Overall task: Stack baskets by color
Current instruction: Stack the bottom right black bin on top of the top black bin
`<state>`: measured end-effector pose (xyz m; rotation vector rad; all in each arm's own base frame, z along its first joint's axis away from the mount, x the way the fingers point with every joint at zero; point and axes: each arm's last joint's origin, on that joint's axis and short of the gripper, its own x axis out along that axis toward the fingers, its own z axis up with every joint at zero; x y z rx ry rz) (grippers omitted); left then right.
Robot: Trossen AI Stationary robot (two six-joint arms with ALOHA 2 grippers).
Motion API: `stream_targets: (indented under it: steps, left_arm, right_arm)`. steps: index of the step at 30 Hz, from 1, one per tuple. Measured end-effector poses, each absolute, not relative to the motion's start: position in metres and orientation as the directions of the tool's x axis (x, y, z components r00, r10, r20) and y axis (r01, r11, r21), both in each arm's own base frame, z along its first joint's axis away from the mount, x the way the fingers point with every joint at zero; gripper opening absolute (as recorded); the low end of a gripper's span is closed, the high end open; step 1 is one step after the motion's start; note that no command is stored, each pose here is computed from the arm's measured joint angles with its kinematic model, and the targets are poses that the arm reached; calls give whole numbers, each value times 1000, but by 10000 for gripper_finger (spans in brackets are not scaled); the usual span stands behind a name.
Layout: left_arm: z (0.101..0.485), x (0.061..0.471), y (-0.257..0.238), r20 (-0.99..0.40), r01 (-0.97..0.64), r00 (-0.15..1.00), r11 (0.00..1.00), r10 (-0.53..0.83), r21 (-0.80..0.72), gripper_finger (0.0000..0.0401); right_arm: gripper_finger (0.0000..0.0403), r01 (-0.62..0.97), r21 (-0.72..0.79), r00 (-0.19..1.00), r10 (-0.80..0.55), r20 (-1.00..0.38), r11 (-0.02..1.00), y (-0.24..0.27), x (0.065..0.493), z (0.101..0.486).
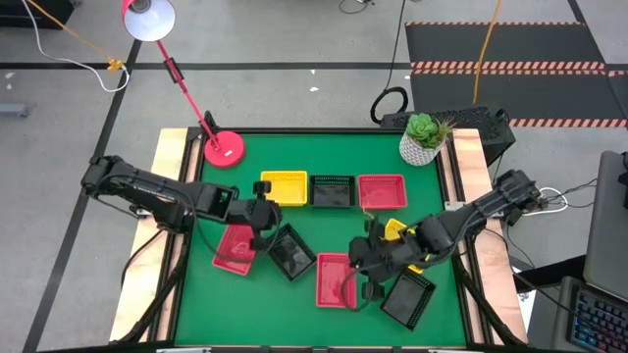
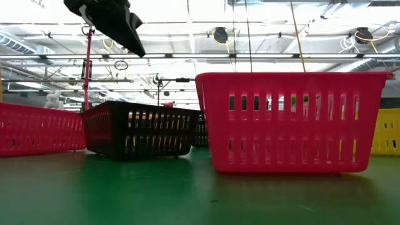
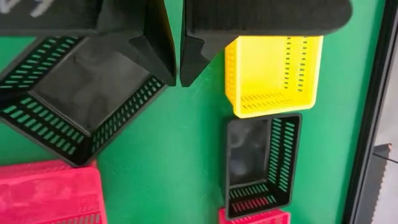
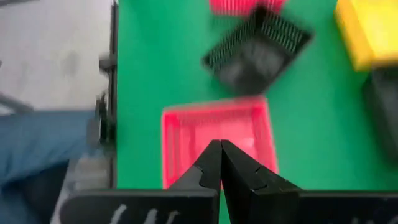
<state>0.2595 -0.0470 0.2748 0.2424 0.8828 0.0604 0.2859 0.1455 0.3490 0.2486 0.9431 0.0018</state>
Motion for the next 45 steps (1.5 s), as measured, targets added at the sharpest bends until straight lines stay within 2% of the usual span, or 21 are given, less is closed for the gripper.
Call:
stream_targets:
  steps: [7, 13, 22, 25, 31, 35, 45]
  left_arm:
    - [275, 259, -49, -756, 59, 637, 969, 147, 238, 26]
    - [276, 260, -49, -750, 55, 645, 970, 146, 236, 26]
    - [278, 263, -50, -722, 43, 678, 973, 139, 228, 26]
    - [279, 264, -50, -720, 42, 680, 973, 139, 227, 26]
    - [279, 264, -50, -719, 40, 681, 974, 138, 225, 26]
    - [279, 264, -50, -719, 37, 682, 974, 138, 222, 26]
    - [279, 264, -50, -718, 33, 682, 975, 138, 219, 26]
  right_arm:
    - [0, 201, 209, 340, 132, -931, 957, 165, 257, 332]
    - [0, 94, 283, 258, 251, -933, 955, 195, 234, 333]
    - [2, -60, 251, 176, 257, -950, 966, 232, 196, 311]
    - [18, -90, 240, 154, 251, -956, 967, 239, 188, 297]
    - [77, -116, 216, 121, 229, -966, 970, 245, 176, 268]
    - [109, -192, 202, 63, 217, -974, 960, 245, 167, 249]
    - [121, -324, 161, 24, 179, -984, 932, 239, 158, 222]
